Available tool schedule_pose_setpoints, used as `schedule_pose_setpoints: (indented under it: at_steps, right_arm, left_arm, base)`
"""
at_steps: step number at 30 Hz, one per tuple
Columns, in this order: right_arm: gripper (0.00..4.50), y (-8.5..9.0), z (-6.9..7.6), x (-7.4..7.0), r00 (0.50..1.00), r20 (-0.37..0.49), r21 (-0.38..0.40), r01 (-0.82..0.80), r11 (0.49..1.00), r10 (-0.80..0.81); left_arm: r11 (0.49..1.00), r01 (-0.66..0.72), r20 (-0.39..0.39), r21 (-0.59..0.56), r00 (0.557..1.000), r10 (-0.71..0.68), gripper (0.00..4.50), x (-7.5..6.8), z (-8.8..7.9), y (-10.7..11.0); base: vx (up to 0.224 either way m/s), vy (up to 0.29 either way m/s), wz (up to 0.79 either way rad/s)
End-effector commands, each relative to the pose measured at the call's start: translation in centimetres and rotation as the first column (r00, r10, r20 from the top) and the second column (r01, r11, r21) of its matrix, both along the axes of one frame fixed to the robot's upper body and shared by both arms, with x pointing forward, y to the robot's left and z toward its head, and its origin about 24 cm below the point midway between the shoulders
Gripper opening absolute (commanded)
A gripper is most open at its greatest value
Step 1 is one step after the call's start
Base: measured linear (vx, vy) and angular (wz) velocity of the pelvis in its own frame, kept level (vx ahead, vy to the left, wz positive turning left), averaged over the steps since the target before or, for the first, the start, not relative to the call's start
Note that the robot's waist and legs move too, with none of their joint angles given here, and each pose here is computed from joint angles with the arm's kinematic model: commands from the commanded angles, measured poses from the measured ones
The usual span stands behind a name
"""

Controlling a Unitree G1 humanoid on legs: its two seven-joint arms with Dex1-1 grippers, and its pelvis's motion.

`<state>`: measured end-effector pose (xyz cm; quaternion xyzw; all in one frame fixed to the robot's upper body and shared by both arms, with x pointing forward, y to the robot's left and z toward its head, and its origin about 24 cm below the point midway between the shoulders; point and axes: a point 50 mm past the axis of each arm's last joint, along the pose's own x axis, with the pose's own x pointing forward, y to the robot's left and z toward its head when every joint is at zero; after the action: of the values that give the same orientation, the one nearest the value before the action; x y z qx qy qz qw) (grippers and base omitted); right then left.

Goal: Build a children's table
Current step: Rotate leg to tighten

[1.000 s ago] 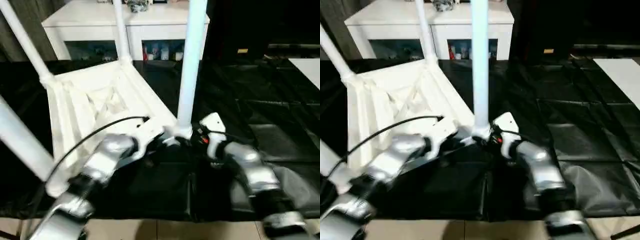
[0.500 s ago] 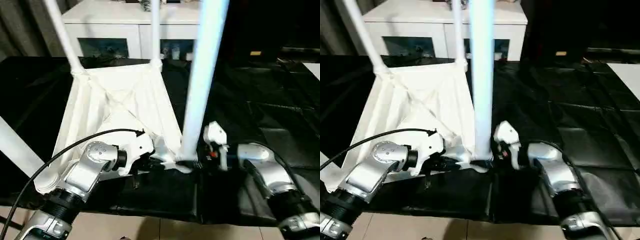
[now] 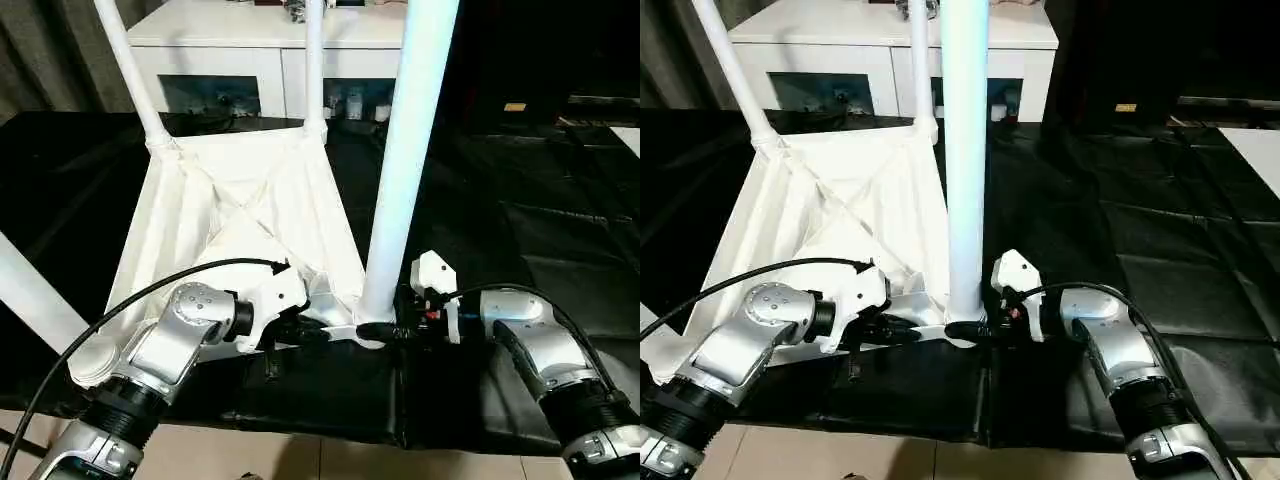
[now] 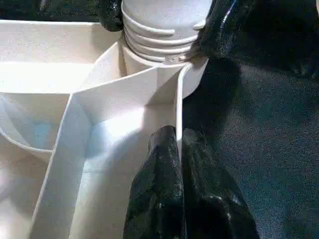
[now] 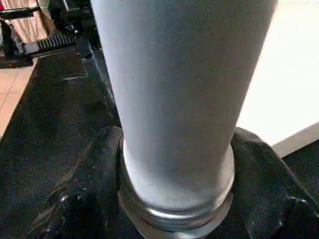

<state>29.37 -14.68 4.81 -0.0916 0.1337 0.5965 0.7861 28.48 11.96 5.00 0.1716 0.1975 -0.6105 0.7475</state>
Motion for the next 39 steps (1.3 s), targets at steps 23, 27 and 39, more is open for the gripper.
schedule_pose_setpoints:
  at_steps: [23,27,39]
  right_arm:
    - [3.40,5.2,-1.1,2.0,0.841,0.026,0.113,0.535,0.837,-0.541]
    - [3.76,3.6,-0.3,2.0,0.903,-0.010,0.124,0.427,0.895,-0.430]
    - [3.84,-0.4,0.4,-0.2,0.999,-0.025,0.015,0.038,0.999,-0.038]
  left_arm:
    - [0.907,-0.420,0.141,-0.043,0.896,0.421,0.00,4.6,-0.3,-3.7]
    - [0.955,-0.293,0.092,-0.050,0.951,0.297,0.00,3.3,-0.2,-3.1]
    - [0.994,-0.021,-0.019,-0.106,1.000,0.019,0.00,0.0,1.0,-0.8]
  base:
    - [0.000,0.000,0.00]
    - [0.000,0.000,0.00]
    - [0.000,0.000,0.00]
